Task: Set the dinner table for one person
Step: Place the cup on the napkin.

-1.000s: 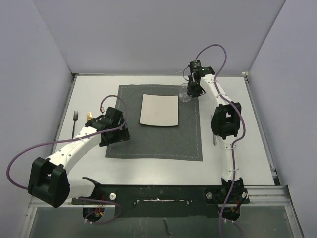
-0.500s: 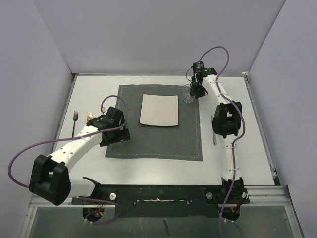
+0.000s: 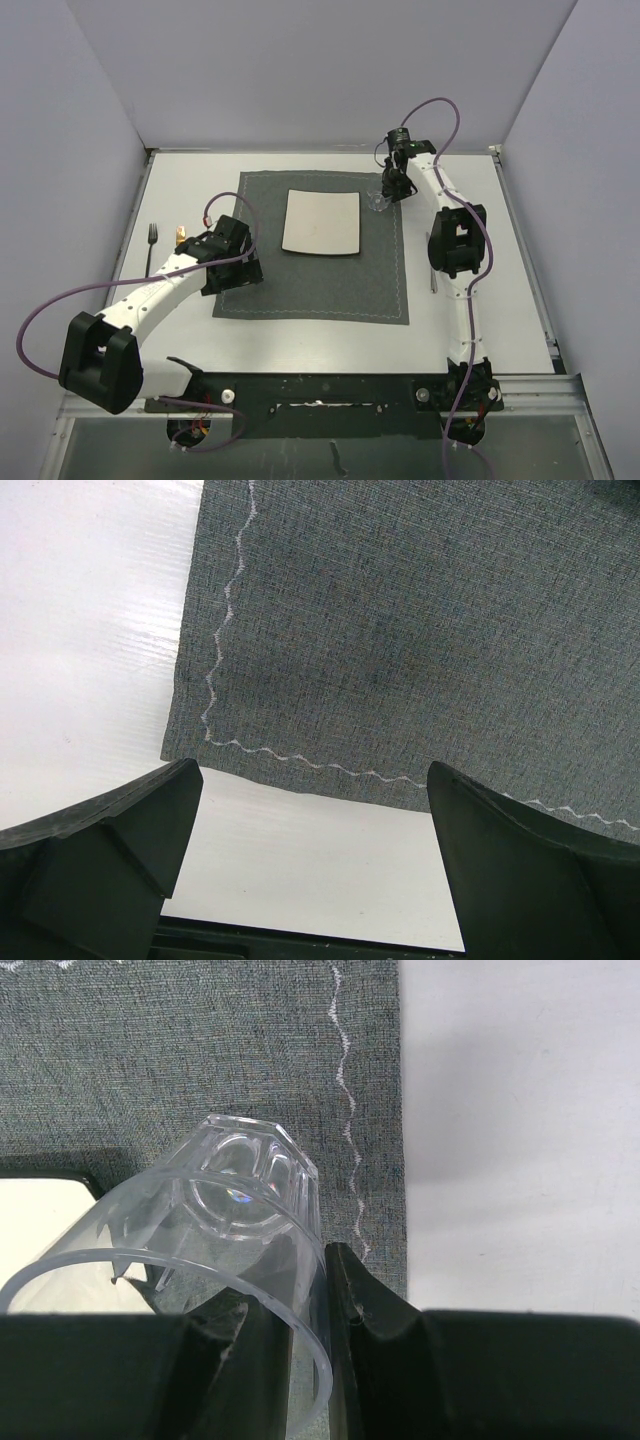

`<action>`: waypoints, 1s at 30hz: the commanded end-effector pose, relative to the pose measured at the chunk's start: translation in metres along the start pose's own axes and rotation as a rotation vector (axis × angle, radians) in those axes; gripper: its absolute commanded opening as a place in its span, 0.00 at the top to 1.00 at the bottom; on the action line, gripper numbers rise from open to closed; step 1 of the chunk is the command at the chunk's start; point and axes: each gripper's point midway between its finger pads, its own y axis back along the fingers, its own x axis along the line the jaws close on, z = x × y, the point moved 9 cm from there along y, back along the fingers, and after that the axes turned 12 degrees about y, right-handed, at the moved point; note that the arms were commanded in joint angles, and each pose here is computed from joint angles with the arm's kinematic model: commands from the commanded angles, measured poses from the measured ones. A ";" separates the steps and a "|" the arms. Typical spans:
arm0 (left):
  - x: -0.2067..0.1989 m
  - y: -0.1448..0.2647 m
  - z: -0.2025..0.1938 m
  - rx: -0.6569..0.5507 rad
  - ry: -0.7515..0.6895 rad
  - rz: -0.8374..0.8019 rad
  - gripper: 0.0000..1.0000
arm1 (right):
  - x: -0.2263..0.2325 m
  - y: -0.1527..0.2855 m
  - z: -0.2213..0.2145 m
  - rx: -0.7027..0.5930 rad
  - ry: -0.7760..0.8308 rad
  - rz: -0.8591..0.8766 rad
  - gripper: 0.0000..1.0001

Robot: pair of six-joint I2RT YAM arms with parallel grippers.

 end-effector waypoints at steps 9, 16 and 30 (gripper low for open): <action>-0.005 -0.003 0.006 -0.035 0.013 -0.010 0.02 | -0.004 -0.001 0.008 -0.033 -0.027 0.030 1.00; -0.005 -0.004 0.007 -0.036 0.014 -0.006 0.02 | -0.004 -0.007 0.007 -0.021 -0.029 0.054 1.00; -0.007 -0.003 0.008 -0.037 0.011 -0.010 0.02 | -0.005 -0.012 0.003 0.003 -0.017 0.053 1.00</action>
